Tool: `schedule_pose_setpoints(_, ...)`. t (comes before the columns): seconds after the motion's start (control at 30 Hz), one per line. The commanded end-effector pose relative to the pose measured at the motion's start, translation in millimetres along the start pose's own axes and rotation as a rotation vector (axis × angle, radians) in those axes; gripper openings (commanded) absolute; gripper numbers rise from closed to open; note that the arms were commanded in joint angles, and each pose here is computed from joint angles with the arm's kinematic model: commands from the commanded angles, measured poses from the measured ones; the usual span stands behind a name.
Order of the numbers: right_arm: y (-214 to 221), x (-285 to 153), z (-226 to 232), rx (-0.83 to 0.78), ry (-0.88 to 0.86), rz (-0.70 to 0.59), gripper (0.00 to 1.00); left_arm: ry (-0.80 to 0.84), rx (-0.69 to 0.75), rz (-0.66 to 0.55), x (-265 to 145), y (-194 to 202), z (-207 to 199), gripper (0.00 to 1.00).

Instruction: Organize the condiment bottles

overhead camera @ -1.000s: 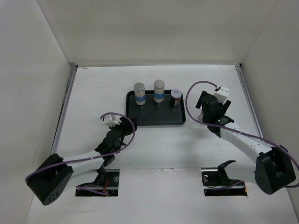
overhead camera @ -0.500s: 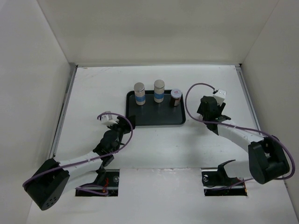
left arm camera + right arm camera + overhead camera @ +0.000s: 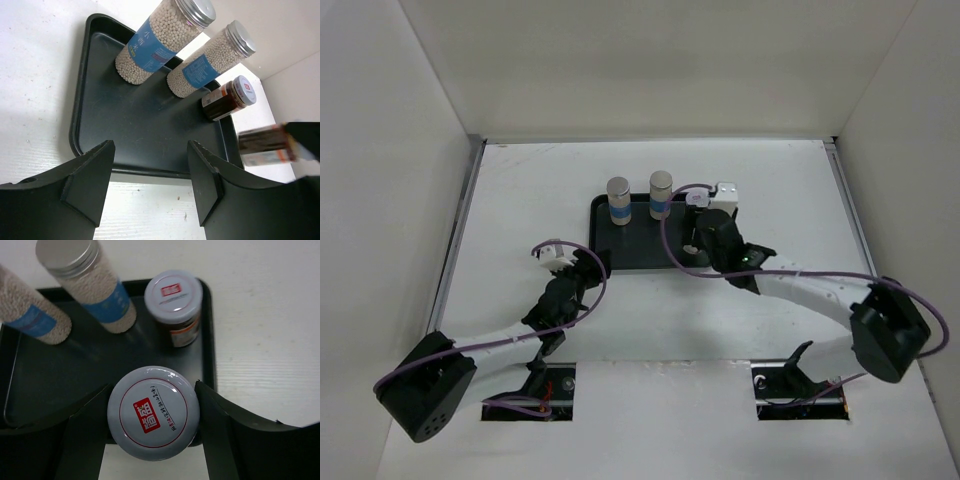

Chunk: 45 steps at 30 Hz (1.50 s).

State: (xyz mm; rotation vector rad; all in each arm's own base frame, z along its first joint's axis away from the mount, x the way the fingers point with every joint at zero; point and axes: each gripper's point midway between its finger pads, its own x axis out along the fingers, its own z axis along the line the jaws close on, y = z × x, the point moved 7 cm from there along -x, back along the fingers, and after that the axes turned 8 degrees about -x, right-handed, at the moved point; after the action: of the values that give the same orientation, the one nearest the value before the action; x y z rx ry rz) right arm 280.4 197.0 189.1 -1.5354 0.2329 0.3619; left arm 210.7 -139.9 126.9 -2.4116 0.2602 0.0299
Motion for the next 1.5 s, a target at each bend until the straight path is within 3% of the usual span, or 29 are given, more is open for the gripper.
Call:
schedule_pose_setpoints(0.0, -39, 12, 42, 0.084, -0.120, -0.119, 0.57, 0.054, -0.054, -0.063, 5, -15, -17, 0.58)
schedule_pose_setpoints(0.3, -15, 48, 76, 0.024, -0.131, -0.082, 0.62, 0.047, -0.054, -0.051, 8, -14, -15, 0.59)
schedule_pose_setpoints(0.5, -34, 31, 70, 0.034, -0.145, -0.141, 1.00, 0.027, -0.042, -0.054, 12, -15, -12, 0.59)
schedule_pose_setpoints(0.63, -49, 9, 40, 0.070, -0.110, -0.197, 1.00, 0.006, -0.030, -0.062, 17, -17, -8, 0.66)
schedule_pose_setpoints(0.7, -54, -1, 16, 0.103, -0.061, -0.227, 1.00, -0.011, -0.012, -0.067, 21, -19, -7, 0.75)
schedule_pose_setpoints(0.73, -56, -6, 3, 0.121, -0.035, -0.242, 1.00, -0.021, -0.001, -0.067, 23, -21, -7, 1.00)
schedule_pose_setpoints(1.03, -27, -12, -69, 0.236, 0.149, -0.257, 1.00, -0.128, 0.046, -0.029, 25, -49, -22, 1.00)
schedule_pose_setpoints(1.23, -1, -7, -81, 0.330, 0.177, -0.268, 1.00, -0.328, 0.062, 0.009, 30, -61, -4, 1.00)
schedule_pose_setpoints(1.47, 1, -9, -88, 0.367, 0.176, -0.287, 1.00, -0.443, 0.067, 0.002, 29, -83, 6, 1.00)
